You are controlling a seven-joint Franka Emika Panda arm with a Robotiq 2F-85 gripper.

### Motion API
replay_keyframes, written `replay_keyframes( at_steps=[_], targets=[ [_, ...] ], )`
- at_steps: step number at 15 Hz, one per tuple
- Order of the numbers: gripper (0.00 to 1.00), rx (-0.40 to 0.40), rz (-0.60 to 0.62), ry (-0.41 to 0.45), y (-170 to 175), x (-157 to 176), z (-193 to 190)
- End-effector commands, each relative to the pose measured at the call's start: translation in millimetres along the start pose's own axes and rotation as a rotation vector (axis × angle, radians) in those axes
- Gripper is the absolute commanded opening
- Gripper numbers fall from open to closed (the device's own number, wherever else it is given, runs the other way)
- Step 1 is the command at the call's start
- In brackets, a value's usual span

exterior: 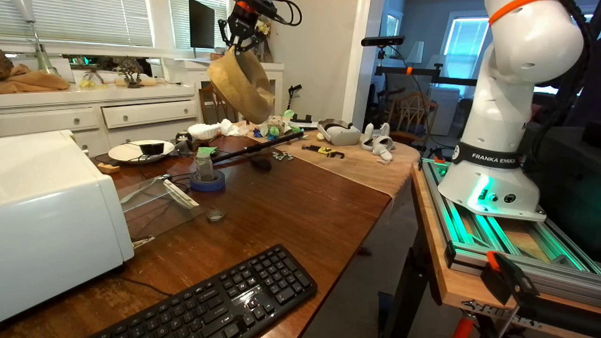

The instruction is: Put the blue tape around the bottle, then move the hat to the right, then put the lid in the tape

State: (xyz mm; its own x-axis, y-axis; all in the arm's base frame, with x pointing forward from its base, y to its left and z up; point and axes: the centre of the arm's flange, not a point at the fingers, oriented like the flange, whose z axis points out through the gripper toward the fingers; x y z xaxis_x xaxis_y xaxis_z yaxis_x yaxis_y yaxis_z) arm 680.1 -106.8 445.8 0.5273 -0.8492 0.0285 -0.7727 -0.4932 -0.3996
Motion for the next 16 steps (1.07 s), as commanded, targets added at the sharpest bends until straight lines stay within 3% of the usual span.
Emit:
replay_keyframes(
  at_steps=[1,4,5,9,10,13,14,16],
  targets=[
    [0.03,0.12,0.093,-0.016,-5,30,7],
    [0.03,0.209,0.214,-0.004,2,59,7],
    [0.03,0.23,0.06,-0.114,7,68,11],
    [0.03,0.343,-0.046,-0.225,14,100,11],
    [0.03,0.38,0.121,-0.116,17,107,8],
    [0.03,0.468,0.206,-0.025,28,128,-2],
    [0.11,0.408,0.15,-0.072,33,118,-3],
    [0.11,0.436,0.18,-0.035,36,126,-5]
  ],
)
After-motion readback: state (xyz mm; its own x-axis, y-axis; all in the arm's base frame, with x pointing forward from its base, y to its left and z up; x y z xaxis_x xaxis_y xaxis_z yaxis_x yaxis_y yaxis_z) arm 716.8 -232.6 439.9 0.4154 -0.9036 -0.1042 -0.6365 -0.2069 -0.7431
